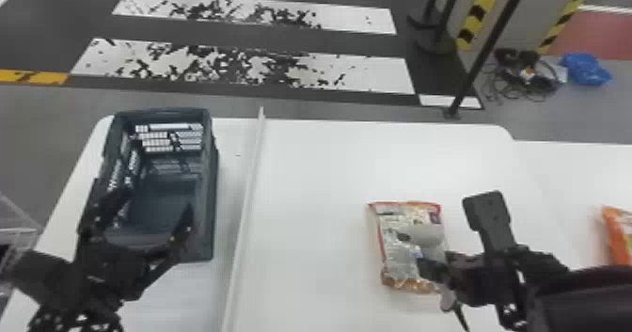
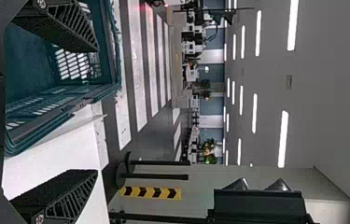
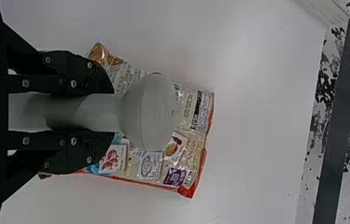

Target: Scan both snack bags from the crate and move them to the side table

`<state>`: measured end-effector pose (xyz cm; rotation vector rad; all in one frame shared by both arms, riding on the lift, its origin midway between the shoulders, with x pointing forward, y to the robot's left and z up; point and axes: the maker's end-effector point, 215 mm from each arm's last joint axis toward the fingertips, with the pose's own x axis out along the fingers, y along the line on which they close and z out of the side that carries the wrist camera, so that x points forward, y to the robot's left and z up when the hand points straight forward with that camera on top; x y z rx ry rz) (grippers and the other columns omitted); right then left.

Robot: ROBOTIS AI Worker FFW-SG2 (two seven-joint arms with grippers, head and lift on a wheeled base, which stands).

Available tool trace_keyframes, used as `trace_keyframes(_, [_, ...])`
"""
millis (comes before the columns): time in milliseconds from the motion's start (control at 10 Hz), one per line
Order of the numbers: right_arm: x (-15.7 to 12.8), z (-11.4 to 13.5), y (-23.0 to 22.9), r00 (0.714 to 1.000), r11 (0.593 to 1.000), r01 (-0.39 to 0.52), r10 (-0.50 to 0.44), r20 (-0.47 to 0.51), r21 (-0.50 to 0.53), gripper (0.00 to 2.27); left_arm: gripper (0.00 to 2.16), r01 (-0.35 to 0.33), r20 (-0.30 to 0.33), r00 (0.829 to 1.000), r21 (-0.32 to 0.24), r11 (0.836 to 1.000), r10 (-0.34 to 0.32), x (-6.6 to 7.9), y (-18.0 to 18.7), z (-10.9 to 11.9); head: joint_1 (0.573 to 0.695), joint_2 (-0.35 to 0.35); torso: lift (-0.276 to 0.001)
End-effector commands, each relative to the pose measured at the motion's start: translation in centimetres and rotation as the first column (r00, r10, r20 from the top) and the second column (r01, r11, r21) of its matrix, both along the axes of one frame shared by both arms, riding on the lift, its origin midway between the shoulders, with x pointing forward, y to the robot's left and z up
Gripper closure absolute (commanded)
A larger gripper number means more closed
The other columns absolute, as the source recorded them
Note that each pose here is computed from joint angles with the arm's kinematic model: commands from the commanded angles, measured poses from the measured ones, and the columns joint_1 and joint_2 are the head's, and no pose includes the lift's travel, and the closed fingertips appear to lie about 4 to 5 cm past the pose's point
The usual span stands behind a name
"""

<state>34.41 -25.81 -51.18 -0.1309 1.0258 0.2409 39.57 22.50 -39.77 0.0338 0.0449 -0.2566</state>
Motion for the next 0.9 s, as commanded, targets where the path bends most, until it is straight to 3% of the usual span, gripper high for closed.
trace_keyframes(0, [0.7, -0.4, 1.5, 1.000, 1.000, -0.028, 0.028, -0.006, -0.010, 2.25, 0.07, -0.001, 0.000, 1.000, -0.001, 1.000, 0.001, 0.0, 0.0, 0.0, 0.695, -0.062, -0.029])
trace_keyframes(400, [1.9, -2.2, 3.2, 0.997, 0.998, -0.059, 0.058, -0.045, -0.030, 2.25, 0.07, 0.000, -0.001, 1.000, -0.001, 1.000, 0.000, 0.0, 0.0, -0.1, 0.695, -0.009, -0.029])
trace_keyframes(800, [3.0, -3.0, 2.2, 0.998, 0.997, -0.047, 0.044, -0.052, -0.060, 2.25, 0.07, -0.002, 0.000, 1.000, -0.002, 1.000, 0.002, 0.0, -0.1, -0.1, 0.695, -0.011, -0.029])
